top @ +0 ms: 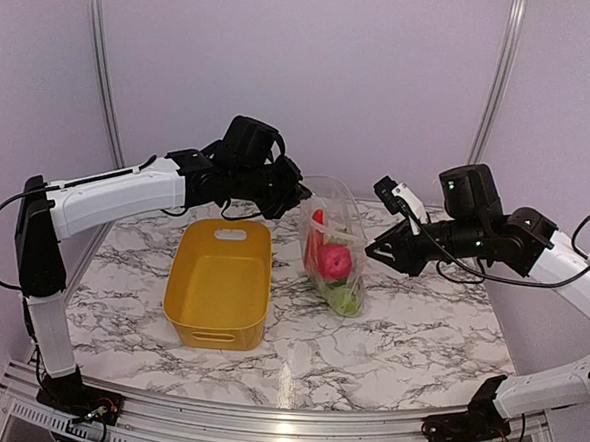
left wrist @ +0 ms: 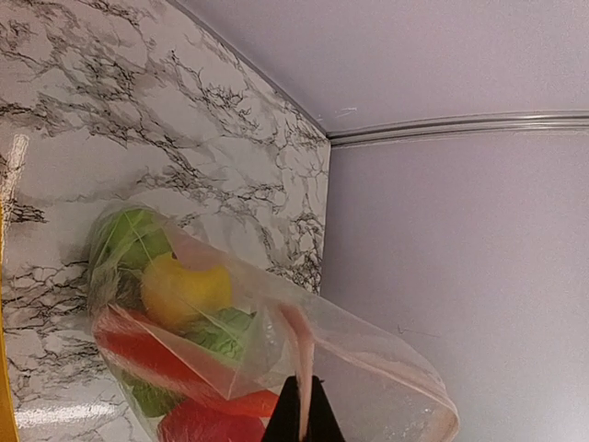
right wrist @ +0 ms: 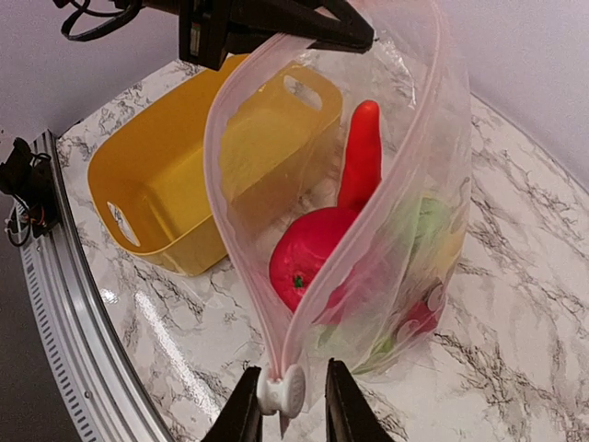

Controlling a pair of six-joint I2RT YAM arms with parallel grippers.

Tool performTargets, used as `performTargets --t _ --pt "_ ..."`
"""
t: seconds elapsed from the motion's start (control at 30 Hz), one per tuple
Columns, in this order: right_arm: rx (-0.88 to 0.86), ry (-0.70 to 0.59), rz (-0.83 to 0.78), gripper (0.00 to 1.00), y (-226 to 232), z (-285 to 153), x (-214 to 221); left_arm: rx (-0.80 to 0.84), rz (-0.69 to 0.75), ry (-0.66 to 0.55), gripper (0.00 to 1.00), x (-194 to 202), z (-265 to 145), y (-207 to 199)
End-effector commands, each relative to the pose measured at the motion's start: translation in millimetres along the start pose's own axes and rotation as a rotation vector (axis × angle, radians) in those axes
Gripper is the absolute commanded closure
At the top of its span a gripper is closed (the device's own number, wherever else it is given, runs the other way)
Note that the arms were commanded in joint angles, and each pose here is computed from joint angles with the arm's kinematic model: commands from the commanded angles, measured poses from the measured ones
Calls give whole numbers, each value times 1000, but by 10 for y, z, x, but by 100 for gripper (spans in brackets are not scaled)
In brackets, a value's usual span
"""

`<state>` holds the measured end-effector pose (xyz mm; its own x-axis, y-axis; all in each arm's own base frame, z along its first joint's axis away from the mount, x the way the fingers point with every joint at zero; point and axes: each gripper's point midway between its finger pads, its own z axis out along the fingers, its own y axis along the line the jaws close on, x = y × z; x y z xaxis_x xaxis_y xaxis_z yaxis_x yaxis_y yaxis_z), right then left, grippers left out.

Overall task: Place the food in the zip-top bag and seal the zipper
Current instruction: Pass from the left arm to the right

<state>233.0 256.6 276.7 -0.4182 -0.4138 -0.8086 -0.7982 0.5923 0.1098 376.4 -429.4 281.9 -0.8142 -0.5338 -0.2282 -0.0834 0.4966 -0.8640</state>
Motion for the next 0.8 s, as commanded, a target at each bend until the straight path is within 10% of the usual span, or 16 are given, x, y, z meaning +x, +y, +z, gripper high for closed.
performTargets --t 0.0,0.77 --pt "7 -12 -27 71 0 50 -6 67 -17 -25 100 -105 -126 -196" --pt "49 -110 -55 84 -62 27 -88 65 -37 -12 100 -103 -109 -168"
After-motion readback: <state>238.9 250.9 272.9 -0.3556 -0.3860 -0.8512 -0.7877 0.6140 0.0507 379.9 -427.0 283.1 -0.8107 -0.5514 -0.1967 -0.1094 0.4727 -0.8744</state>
